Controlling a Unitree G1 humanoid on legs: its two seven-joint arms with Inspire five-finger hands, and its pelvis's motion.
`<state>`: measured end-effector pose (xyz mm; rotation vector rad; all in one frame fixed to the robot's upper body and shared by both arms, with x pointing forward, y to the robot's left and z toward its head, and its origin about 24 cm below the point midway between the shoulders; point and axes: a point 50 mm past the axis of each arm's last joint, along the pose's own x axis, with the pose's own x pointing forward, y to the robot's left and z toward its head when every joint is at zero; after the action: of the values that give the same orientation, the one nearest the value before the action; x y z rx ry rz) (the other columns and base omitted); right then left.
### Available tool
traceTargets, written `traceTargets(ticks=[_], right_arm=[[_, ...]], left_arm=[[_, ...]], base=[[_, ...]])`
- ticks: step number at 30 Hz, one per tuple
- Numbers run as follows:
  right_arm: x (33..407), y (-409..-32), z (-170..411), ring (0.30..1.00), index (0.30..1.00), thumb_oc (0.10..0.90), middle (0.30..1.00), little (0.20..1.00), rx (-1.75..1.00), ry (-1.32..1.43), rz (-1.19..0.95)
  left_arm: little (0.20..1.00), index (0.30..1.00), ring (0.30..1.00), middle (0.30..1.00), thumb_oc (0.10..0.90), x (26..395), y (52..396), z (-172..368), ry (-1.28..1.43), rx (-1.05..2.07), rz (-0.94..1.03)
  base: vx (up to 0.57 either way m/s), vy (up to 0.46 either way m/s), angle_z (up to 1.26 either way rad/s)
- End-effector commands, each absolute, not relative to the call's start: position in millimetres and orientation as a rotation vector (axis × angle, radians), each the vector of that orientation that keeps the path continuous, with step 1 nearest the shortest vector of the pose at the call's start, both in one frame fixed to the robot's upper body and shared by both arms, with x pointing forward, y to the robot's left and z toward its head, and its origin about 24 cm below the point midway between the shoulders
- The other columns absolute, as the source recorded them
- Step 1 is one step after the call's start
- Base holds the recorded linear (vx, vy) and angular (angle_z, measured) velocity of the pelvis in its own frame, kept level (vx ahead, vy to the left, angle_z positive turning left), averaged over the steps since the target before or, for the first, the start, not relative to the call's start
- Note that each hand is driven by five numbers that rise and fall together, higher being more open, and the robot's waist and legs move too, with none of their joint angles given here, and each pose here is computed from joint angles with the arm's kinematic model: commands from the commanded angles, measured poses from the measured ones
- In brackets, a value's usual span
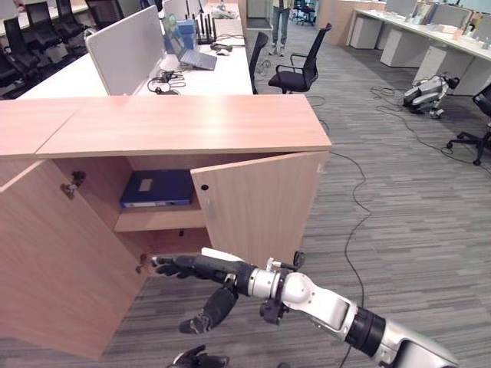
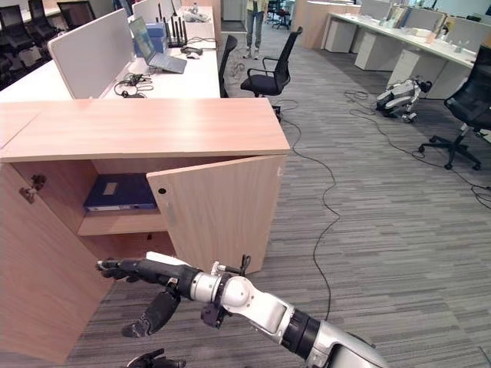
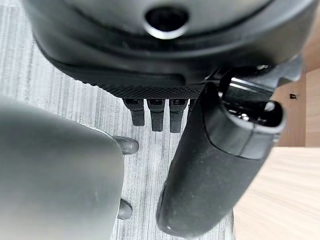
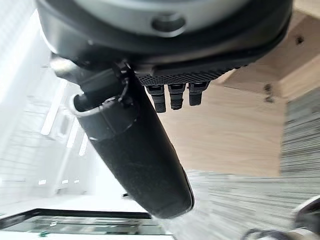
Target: Put the empty folder in the office cabinet
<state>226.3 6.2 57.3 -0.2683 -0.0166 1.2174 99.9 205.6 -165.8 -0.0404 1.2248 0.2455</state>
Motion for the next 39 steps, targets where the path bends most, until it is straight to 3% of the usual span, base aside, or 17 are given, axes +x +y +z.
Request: traceTargets(ticks=[1, 4, 6, 8, 10, 11, 12, 15, 16, 19, 20, 27, 30, 34, 39], right_arm=[[248.4, 5.4, 93.3, 0.900, 0.900, 0.800, 0.900, 0.900, -0.155, -0.184, 1.105], [250.5, -21.9, 64.5, 0.900, 0.900, 0.800, 0.900, 0.900, -0.182, -0.071, 1.001], [247.7, -73.2, 23.8, 0.900, 0.900, 0.800, 0.900, 0.900, -0.226, 0.106, 0.827], [243.9, -93.7, 11.6, 0.900, 0.900, 0.800, 0.900, 0.900, -0.232, 0.165, 0.758], [228.7, -146.6, -31.4, 0.900, 0.900, 0.800, 0.900, 0.900, -0.325, 0.372, 0.573], [228.7, -146.7, -31.4, 0.900, 0.900, 0.800, 0.900, 0.900, -0.325, 0.372, 0.573], [217.9, -178.0, -56.5, 0.900, 0.900, 0.800, 0.900, 0.900, -0.431, 0.509, 0.474], [206.8, -201.8, -76.8, 0.900, 0.900, 0.800, 0.900, 0.900, -0.496, 0.633, 0.382], [191.7, -220.9, -98.3, 0.900, 0.900, 0.800, 0.900, 0.900, -0.485, 0.768, 0.261], [184.4, -225.2, -108.8, 0.900, 0.900, 0.800, 0.900, 0.900, -0.467, 0.831, 0.215], [157.3, -238.1, -132.8, 0.900, 0.900, 0.800, 0.900, 0.900, -0.423, 1.011, 0.081], [105.5, -264.1, -151.2, 0.900, 0.900, 0.800, 0.900, 0.900, -0.294, 1.238, -0.200], [102.2, -269.6, -150.6, 0.900, 0.900, 0.800, 0.900, 0.900, -0.181, 1.230, -0.318], [101.9, -274.2, -148.8, 0.900, 0.900, 0.800, 0.900, 0.900, -0.207, 1.219, -0.301], [105.2, -289.6, -141.8, 0.900, 0.900, 0.800, 0.900, 0.900, -0.200, 1.186, -0.352]], left_arm=[[0.900, 0.900, 0.900, 0.900, 0.800, 80.6, 212.3, -169.5, 1.284, -0.023, 0.248], [0.900, 0.900, 0.900, 0.900, 0.800, 80.1, 209.2, -169.8, 1.274, -0.054, 0.239], [0.900, 0.900, 0.900, 0.900, 0.800, 80.8, 208.7, -168.6, 1.240, -0.084, 0.231], [0.900, 0.900, 0.900, 0.900, 0.800, 77.9, 207.5, -168.6, 1.234, -0.097, 0.222], [0.900, 0.900, 0.900, 0.900, 0.800, 77.0, 204.7, -167.9, 1.208, -0.164, 0.223], [0.900, 0.900, 0.900, 0.900, 0.800, 77.1, 204.7, -167.8, 1.208, -0.164, 0.223], [0.900, 0.900, 0.900, 0.900, 0.800, 75.8, 201.9, -167.7, 1.198, -0.225, 0.227], [0.900, 0.900, 0.900, 0.900, 0.800, 73.9, 200.6, -168.0, 1.193, -0.281, 0.262], [0.900, 0.900, 0.900, 0.900, 0.800, 80.9, 198.7, -165.3, 1.143, -0.358, 0.304], [0.900, 0.900, 0.900, 0.900, 0.800, 79.5, 198.6, -166.2, 1.153, -0.372, 0.306], [0.900, 0.900, 0.900, 0.900, 0.800, 77.7, 206.3, -167.6, 1.172, -0.382, 0.363], [0.900, 0.900, 0.900, 0.900, 0.800, 87.0, 222.5, -164.9, 1.145, -0.391, 0.481], [0.900, 0.900, 0.900, 0.900, 0.800, 80.9, 237.2, -162.9, 1.133, -0.376, 0.552], [0.900, 0.900, 0.900, 0.900, 0.800, 71.2, 266.3, -155.4, 1.086, -0.328, 0.648], [0.900, 0.900, 0.900, 0.900, 0.800, 94.9, 325.7, -124.2, 0.913, -0.233, 0.777]], base=[[0.01, -0.071, 0.32], [0.01, -0.067, 0.28], [-0.01, -0.089, 0.35], [-0.02, -0.073, 0.52], [0.00, -0.121, 0.62], [0.01, -0.149, 0.68], [0.00, -0.077, 0.46], [0.03, -0.118, 0.15], [0.03, -0.121, 0.16], [0.00, -0.096, 0.21], [-0.02, -0.093, 0.17], [-0.04, -0.055, 0.65], [0.02, 0.103, 0.96], [0.04, 0.169, 0.11], [0.03, 0.239, 0.04]])
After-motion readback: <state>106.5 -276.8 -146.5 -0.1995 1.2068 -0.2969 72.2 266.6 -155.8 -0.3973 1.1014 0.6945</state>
